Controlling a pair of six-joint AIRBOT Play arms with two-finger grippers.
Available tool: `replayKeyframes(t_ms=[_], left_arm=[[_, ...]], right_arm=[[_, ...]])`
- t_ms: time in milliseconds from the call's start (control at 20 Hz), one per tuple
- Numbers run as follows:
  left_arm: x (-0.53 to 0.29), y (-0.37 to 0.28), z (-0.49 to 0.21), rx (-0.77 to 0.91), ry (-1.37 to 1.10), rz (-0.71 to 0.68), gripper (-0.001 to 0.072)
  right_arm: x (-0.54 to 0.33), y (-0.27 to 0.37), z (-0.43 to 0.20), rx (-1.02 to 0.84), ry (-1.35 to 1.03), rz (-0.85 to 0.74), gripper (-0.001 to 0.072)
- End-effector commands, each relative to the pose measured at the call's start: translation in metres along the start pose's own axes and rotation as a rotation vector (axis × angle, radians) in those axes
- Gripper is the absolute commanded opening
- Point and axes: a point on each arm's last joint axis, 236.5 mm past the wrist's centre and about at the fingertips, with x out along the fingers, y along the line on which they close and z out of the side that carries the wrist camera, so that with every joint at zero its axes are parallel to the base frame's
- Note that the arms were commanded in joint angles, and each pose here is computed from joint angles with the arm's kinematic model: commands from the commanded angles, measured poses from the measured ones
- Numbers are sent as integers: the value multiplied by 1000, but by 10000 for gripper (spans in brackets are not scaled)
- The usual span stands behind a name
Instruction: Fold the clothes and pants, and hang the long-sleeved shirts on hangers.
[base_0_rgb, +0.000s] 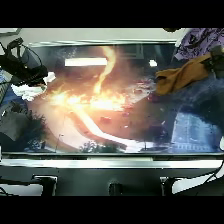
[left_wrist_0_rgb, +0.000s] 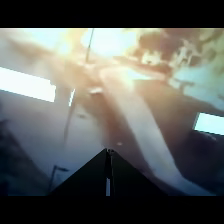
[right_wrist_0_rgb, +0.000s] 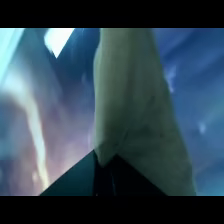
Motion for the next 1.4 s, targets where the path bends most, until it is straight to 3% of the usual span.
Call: replayKeyframes(t_ms=[0,350,750,900,1350], left_arm=[[-1,3,-9,-1,37,12,16],[-1,4,-12,-15,50,16,16],[-2,5,-16,-15,64,21,17],[-2,7,-20,-16,84,27,16],[-8,7,-24,-14,86,28,17]], right_arm=[[-26,-22,41,158,-116,-11,25],[-84,-91,58,259,-208,-272,24],[-138,-172,20,285,-111,-579,25],[-156,-205,-6,292,-74,-715,25],[-178,-279,-107,331,-10,-913,25]])
